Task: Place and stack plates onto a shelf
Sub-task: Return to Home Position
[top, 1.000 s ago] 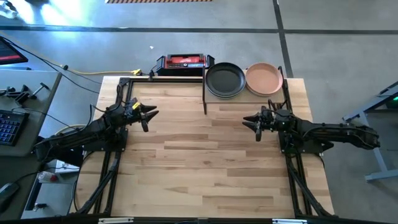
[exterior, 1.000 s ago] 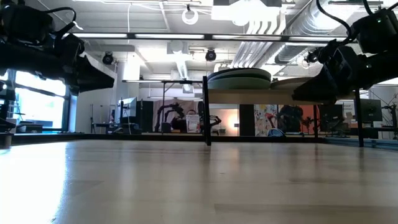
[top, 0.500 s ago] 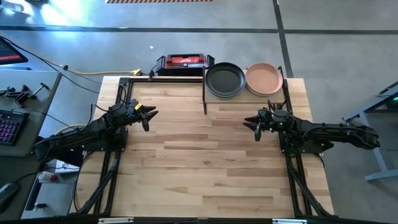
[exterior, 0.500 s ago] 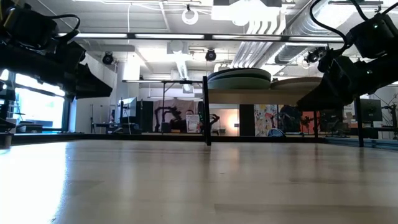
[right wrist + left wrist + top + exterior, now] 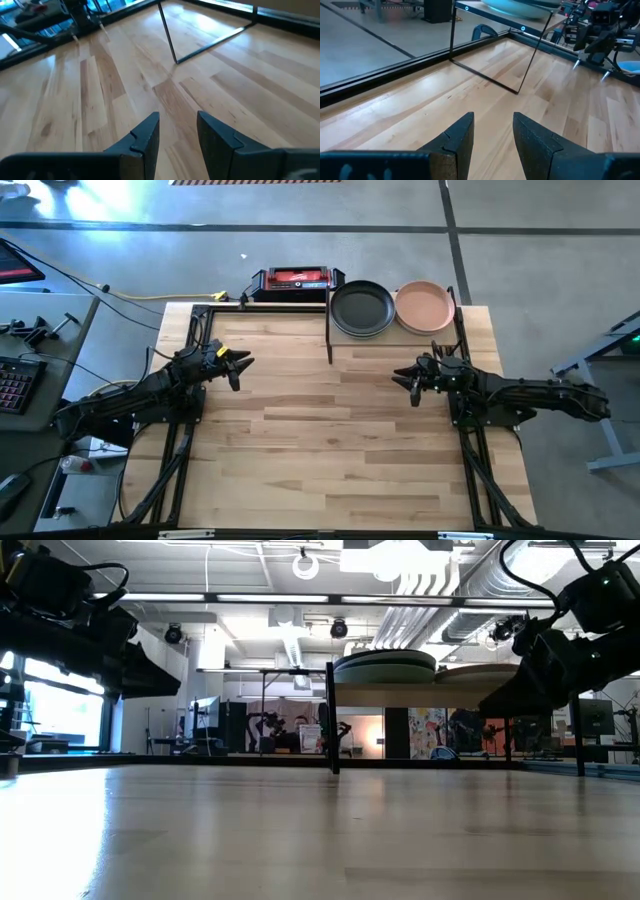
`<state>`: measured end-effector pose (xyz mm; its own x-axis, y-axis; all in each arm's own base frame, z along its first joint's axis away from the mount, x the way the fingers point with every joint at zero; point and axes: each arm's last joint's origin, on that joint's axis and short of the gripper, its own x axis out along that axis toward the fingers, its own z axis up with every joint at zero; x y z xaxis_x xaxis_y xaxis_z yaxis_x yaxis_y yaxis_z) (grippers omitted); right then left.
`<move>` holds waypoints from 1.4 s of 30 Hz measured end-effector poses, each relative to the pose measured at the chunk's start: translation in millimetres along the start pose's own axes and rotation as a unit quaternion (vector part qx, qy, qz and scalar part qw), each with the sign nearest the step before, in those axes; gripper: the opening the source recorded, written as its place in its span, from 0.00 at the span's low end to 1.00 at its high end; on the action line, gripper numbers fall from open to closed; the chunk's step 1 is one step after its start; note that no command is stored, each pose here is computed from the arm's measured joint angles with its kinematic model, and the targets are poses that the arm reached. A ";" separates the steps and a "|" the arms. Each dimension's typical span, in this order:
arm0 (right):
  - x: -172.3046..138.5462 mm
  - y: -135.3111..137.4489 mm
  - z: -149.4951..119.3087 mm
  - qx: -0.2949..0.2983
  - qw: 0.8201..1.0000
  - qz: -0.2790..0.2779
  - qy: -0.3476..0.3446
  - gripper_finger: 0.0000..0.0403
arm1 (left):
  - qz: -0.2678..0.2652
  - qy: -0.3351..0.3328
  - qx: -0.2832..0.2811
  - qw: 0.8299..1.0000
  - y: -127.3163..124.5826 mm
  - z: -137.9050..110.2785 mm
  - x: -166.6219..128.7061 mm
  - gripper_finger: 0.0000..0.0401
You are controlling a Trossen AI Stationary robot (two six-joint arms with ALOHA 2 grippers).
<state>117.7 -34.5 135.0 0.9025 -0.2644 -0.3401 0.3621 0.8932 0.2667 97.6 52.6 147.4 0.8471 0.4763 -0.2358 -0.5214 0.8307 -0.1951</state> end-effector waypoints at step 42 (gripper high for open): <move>-34.9 6.4 21.5 0.000 0.983 0.052 -0.176 0.28 | -0.156 -0.097 0.012 0.983 -28.7 10.9 -22.1 0.32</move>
<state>93.5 -27.4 168.0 0.9593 -0.2814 0.0231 0.2636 0.9220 0.2837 94.9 21.4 168.6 0.9704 0.2406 0.0189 -0.2317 0.9507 -0.2060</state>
